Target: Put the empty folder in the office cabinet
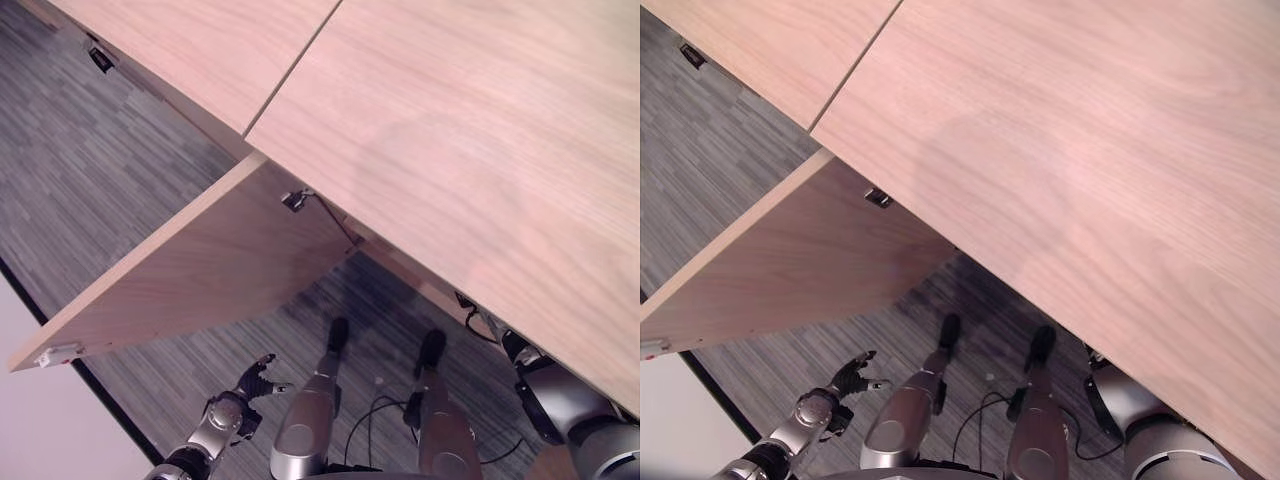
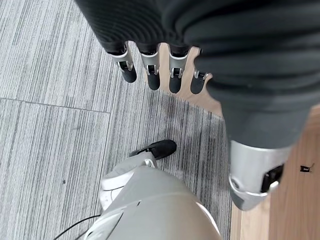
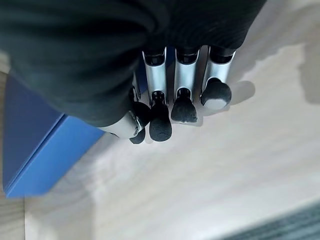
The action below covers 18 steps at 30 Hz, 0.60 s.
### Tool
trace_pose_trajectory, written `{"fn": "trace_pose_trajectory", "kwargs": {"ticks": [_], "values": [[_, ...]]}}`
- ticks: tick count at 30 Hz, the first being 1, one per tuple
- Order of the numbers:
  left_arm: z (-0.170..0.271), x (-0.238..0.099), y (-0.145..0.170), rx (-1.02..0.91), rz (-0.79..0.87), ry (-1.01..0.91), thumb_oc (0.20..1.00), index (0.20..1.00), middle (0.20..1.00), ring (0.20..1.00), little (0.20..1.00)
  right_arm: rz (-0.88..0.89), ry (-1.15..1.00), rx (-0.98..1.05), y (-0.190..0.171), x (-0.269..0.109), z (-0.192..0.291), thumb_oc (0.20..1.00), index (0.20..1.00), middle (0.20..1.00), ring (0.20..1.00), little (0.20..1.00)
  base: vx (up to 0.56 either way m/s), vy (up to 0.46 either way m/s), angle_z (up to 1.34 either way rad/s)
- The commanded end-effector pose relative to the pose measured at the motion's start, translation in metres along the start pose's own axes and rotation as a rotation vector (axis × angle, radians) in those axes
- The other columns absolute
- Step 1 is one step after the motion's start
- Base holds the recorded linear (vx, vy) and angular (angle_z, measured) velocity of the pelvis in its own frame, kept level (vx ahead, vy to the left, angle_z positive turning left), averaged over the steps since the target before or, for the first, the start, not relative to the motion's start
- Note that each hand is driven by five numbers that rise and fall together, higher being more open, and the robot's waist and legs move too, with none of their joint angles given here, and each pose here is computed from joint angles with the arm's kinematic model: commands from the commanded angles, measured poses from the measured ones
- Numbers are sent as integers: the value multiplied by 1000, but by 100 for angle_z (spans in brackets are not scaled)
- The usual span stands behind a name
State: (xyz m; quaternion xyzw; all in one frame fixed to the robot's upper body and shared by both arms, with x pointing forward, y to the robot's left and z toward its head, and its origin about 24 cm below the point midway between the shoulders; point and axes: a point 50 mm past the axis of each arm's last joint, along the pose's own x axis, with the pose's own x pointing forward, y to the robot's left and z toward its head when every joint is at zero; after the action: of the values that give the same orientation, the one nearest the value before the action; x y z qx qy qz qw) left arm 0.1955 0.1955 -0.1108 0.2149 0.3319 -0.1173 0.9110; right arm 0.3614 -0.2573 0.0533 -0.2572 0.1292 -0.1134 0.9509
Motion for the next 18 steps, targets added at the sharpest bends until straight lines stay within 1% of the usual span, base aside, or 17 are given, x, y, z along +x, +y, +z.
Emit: {"fn": "trace_pose_trajectory", "kwargs": {"ticks": [1, 2, 3, 11, 12, 15, 16, 18], "values": [[1, -2, 14, 49, 8, -15, 1000, 1000, 1000, 1000, 1000, -121, -20, 26, -37, 7, 11, 200, 200, 200, 200, 200, -14, -4, 13], [1, -1, 14, 48, 6, -17, 1000, 1000, 1000, 1000, 1000, -144, -33, 27, -45, 8, 17, 200, 200, 200, 200, 200, -33, -5, 18], [3, -2, 18, 54, 4, -25, 1000, 1000, 1000, 1000, 1000, -230, -86, 15, -77, 12, 41, 200, 200, 200, 200, 200, -23, -13, 19], [2, -5, 18, 69, -29, -39, 1000, 1000, 1000, 1000, 1000, -360, -137, -7, -126, 11, 69, 200, 200, 200, 200, 200, 2, -18, 14], [3, -5, 18, 69, -29, -39, 1000, 1000, 1000, 1000, 1000, -361, -137, -7, -126, 11, 69, 200, 200, 200, 200, 200, 6, -4, 14], [4, -5, 19, 79, -32, -46, 1000, 1000, 1000, 1000, 1000, -414, -157, -8, -145, 8, 80, 200, 200, 200, 200, 200, 7, -14, 10], [3, -6, 22, 77, -30, -43, 1000, 1000, 1000, 1000, 1000, -459, -170, -15, -162, 4, 89, 200, 200, 200, 200, 200, 9, -20, 4], [2, -6, 22, 80, -28, -39, 1000, 1000, 1000, 1000, 1000, -468, -172, -21, -166, 4, 91, 200, 200, 200, 200, 200, 8, -12, 4]]}}
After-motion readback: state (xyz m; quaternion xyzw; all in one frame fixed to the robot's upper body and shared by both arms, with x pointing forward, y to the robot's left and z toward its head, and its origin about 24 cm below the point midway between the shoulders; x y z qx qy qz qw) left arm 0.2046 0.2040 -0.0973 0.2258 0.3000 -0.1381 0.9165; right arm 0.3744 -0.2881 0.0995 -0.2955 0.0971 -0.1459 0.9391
